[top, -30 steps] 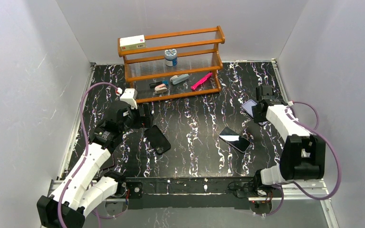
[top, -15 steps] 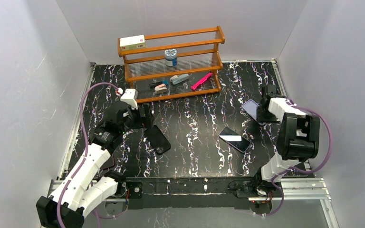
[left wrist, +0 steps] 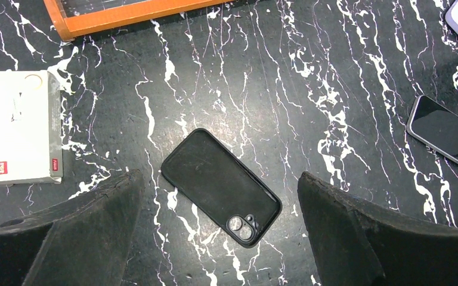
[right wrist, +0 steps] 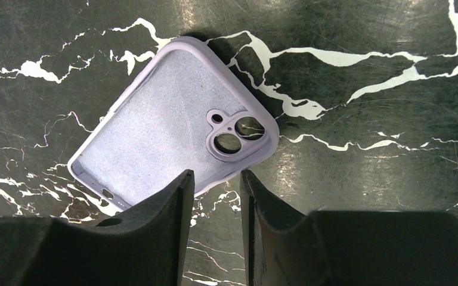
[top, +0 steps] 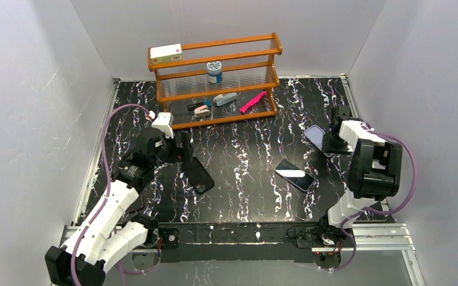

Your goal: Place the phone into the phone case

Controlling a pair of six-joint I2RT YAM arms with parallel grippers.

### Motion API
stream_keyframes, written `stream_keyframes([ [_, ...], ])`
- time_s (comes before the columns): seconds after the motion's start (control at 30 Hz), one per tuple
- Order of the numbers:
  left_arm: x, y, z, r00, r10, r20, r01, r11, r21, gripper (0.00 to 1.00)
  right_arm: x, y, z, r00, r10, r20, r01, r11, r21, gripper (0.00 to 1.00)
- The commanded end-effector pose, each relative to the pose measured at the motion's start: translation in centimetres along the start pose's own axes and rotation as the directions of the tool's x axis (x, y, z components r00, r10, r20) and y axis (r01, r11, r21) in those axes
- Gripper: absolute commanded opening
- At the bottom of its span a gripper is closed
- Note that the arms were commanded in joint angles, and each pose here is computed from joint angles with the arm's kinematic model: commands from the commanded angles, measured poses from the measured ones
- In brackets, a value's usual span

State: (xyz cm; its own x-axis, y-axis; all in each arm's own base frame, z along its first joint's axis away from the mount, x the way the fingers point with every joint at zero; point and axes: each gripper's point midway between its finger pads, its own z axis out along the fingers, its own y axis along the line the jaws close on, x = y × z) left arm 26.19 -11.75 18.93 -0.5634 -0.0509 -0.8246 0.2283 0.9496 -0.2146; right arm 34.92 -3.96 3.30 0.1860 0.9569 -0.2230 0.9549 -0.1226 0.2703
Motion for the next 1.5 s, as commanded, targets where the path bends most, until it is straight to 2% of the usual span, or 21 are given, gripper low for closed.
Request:
stream_keyframes([
  [0.0, -0.5, 0.3, -0.8, 0.999, 0.016, 0.030, -0.016, 1.000, -0.018, 0.98, -0.9, 1.7, -1.4, 0.998, 0.053, 0.018, -0.053, 0.998, -0.018, 0.43],
  [0.7, -0.7, 0.4, -1.2, 0.999, 0.020, 0.048, -0.019, 1.000, -0.021, 0.98, 0.7, -0.5, 1.3, 0.999, 0.048, -0.025, -0.046, 0.996, 0.080, 0.44],
  [1.07, -0.7, 0.3, -1.2, 0.999, 0.021, 0.043, -0.021, 1.000, -0.016, 0.98, 0.6, -0.2, 0.4, 0.998, 0.059, -0.034, -0.057, 0.996, 0.063, 0.47],
  [1.33, -0.8, 0.5, -1.3, 0.998, 0.021, 0.052, -0.020, 1.000, -0.022, 0.98, 0.4, -1.6, 1.6, 0.999, 0.048, -0.005, -0.047, 0.993, 0.107, 0.45],
  [1.47, -0.8, 0.5, -1.4, 0.998, 0.021, 0.054, -0.020, 0.999, -0.026, 0.98, 0.0, -1.8, 1.6, 0.999, 0.038, 0.018, -0.040, 0.993, 0.110, 0.37],
])
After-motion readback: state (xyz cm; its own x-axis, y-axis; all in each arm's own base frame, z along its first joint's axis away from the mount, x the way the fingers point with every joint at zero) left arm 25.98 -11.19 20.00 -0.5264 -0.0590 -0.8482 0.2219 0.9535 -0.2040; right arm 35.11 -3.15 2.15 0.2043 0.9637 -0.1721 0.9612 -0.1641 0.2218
